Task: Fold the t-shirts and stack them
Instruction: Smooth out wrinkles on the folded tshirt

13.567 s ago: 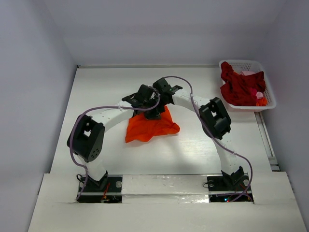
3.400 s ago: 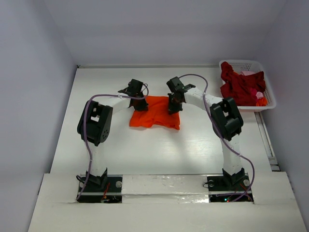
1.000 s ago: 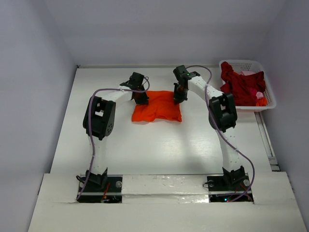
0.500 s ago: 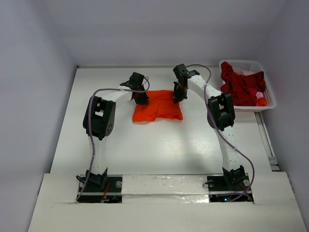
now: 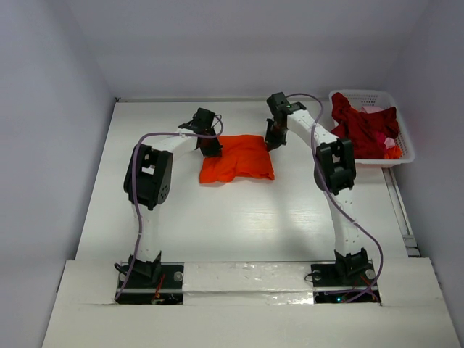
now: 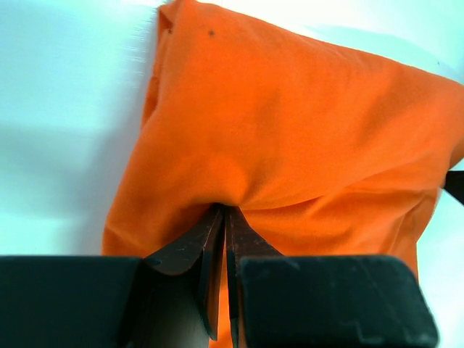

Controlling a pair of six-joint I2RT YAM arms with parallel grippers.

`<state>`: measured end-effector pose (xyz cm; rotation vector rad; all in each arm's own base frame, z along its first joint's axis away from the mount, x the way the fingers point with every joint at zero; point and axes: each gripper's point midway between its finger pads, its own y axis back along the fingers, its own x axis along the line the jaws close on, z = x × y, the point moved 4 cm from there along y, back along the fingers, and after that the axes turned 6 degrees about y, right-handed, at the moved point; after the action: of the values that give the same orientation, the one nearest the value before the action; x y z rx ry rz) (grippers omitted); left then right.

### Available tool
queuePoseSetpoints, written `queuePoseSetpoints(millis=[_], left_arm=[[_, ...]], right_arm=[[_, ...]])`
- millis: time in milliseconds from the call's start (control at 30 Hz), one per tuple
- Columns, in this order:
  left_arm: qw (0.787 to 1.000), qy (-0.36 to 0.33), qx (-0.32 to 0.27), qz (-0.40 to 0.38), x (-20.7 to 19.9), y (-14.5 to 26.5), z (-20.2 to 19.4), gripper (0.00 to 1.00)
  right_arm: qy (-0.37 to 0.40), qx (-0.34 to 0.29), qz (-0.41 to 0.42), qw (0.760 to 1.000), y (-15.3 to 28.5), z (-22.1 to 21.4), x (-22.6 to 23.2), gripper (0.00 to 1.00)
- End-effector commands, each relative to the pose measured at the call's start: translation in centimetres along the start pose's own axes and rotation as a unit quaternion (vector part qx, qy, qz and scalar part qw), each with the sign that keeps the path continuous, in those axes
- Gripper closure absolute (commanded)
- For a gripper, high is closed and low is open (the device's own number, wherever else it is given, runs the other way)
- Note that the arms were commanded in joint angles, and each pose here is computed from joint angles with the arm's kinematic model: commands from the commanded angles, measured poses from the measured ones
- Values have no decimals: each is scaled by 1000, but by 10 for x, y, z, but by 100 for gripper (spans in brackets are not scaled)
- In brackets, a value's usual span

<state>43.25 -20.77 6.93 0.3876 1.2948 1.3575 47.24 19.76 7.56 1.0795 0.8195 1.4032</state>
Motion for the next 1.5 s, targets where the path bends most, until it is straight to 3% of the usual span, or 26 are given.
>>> queuePoseSetpoints(millis=[0, 267, 433, 533, 567, 633, 667, 700, 767, 867, 900, 933, 967, 1133, 1300, 1367, 1400, 1433, 1467], left_arm=[[999, -8, -41, -20, -17, 38, 27, 95], [994, 0, -103, -37, -31, 89, 64, 95], [982, -11, -188, -31, -31, 143, 92, 93], [965, -11, -262, -4, -10, 176, 113, 73], [959, -8, -283, 15, 1, 179, 118, 54], [949, 1, -314, 39, 21, 194, 131, 35], [946, 6, -321, 51, 30, 193, 134, 26], [944, 6, -323, 59, 36, 192, 136, 1], [941, 8, -328, 83, 50, 187, 138, 1], [931, 14, -347, 112, 67, 191, 142, 1], [927, 19, -357, 116, 71, 196, 145, 1], [923, 18, -365, 122, 73, 198, 147, 1], [920, 10, -371, 123, 75, 197, 148, 1], [912, -44, -400, 83, 67, 208, 147, 1], [887, -90, -445, 81, 77, 230, 137, 1], [880, -92, -455, 98, 90, 225, 131, 1], [878, -88, -460, 102, 93, 226, 128, 1], [876, -84, -464, 104, 97, 224, 126, 1], [874, -81, -469, 101, 102, 218, 122, 1]], right_arm=[[4, -11, -2, 1000, 1, 11, -4, 100], [5, -38, -3, 999, 26, 22, -8, 100], [18, -114, 19, 993, 90, 42, -3, 100], [22, -161, -3, 987, 120, 53, -10, 100], [19, -187, -15, 982, 139, 59, -14, 84], [14, -214, -21, 976, 158, 68, -18, 64], [12, -225, -27, 974, 164, 71, -20, 45], [10, -240, -32, 970, 174, 75, -21, 36], [-3, -263, -62, 963, 184, 81, -34, 22], [-28, -311, -93, 945, 208, 83, -56, 19], [-31, -359, -81, 929, 236, 90, -55, 18], [-33, -374, -85, 923, 243, 91, -62, 12], [-29, -384, -83, 919, 248, 90, -63, 0], [24, -441, -120, 889, 274, 86, -82, 0], [-35, -478, -185, 858, 279, 71, -120, 0], [-68, -466, -204, 858, 257, 54, -148, 0], [-82, -495, -189, 844, 270, 52, -151, 0], [-63, -504, -187, 841, 271, 48, -152, 0], [-33, -490, -181, 852, 248, 34, -158, 0]])
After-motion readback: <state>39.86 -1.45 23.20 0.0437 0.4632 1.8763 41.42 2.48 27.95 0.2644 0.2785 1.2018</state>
